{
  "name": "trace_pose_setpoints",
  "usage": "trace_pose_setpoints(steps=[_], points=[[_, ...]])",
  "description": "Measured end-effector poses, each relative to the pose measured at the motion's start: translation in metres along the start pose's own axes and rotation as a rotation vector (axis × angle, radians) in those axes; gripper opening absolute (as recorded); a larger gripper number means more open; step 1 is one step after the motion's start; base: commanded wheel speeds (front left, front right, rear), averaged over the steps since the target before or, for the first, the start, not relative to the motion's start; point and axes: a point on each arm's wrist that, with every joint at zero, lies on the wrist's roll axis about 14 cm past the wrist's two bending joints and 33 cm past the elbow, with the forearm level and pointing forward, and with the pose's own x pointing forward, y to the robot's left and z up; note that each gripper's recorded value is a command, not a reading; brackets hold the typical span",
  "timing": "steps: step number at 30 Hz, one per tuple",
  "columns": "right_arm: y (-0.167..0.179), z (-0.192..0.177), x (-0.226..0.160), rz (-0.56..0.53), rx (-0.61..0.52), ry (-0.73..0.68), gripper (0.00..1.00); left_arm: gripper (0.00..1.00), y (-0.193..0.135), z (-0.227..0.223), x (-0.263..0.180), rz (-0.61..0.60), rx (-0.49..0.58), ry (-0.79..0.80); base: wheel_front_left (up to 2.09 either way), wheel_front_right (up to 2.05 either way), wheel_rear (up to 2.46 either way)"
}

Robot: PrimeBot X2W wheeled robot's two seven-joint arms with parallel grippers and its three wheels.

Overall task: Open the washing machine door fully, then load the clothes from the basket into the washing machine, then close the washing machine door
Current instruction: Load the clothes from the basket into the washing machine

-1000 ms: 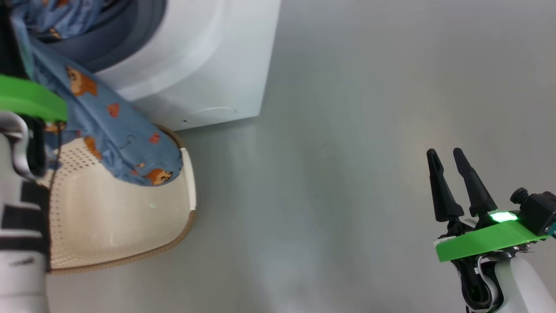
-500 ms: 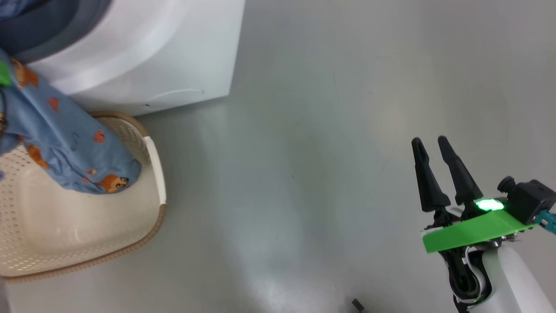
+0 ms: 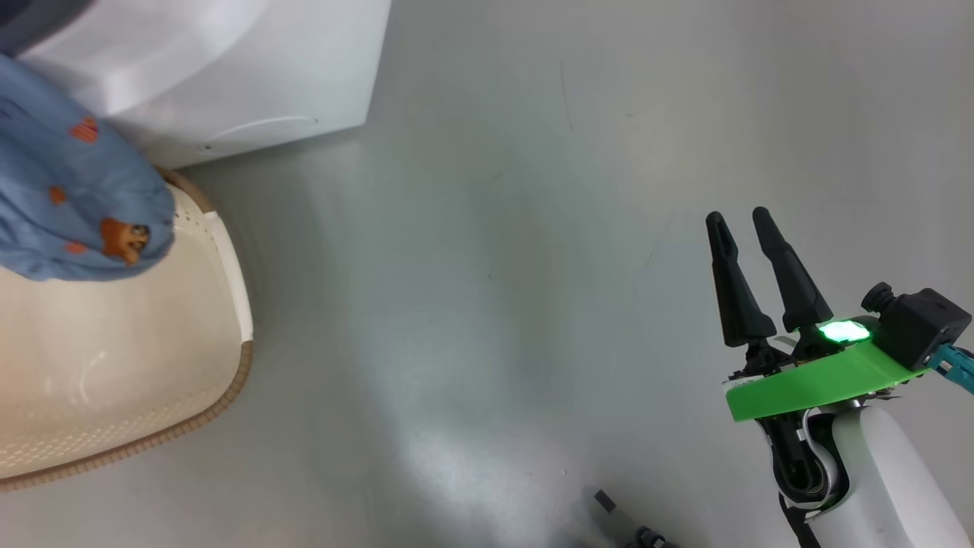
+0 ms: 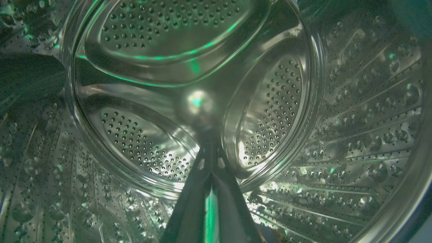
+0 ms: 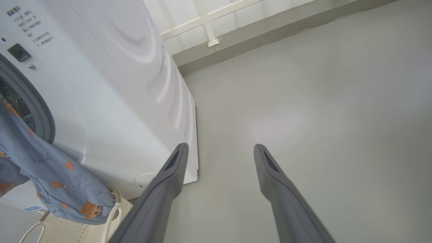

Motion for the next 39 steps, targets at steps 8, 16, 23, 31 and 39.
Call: trace_pose_setpoints(steps=[8, 16, 23, 31, 39], points=[[0.001, -0.009, 0.001, -0.005, 0.01, 0.019, 1.0, 0.0, -0.003, -0.039, -0.013, -0.007, -0.002, 0.077, 0.0, 0.0, 0.0], [0.005, -0.006, 0.005, 0.009, 0.01, 0.009, 1.0, 0.0, -0.003, -0.082, -0.028, -0.012, 0.005, 0.218, 0.0, 0.0, 0.0], [0.008, -0.004, 0.005, 0.015, 0.013, 0.004, 1.0, 0.95, -0.002, -0.11, -0.04, -0.018, 0.0, 0.366, 0.0, 0.0, 0.0], [0.009, -0.005, 0.005, 0.019, 0.018, 0.006, 1.0, 1.0, -0.002, -0.118, -0.043, -0.025, -0.007, 0.425, 0.0, 0.0, 0.0], [0.012, -0.007, 0.008, 0.027, 0.024, 0.007, 1.0, 1.0, -0.012, -0.117, -0.045, -0.045, -0.044, 0.421, 0.0, 0.0, 0.0]])
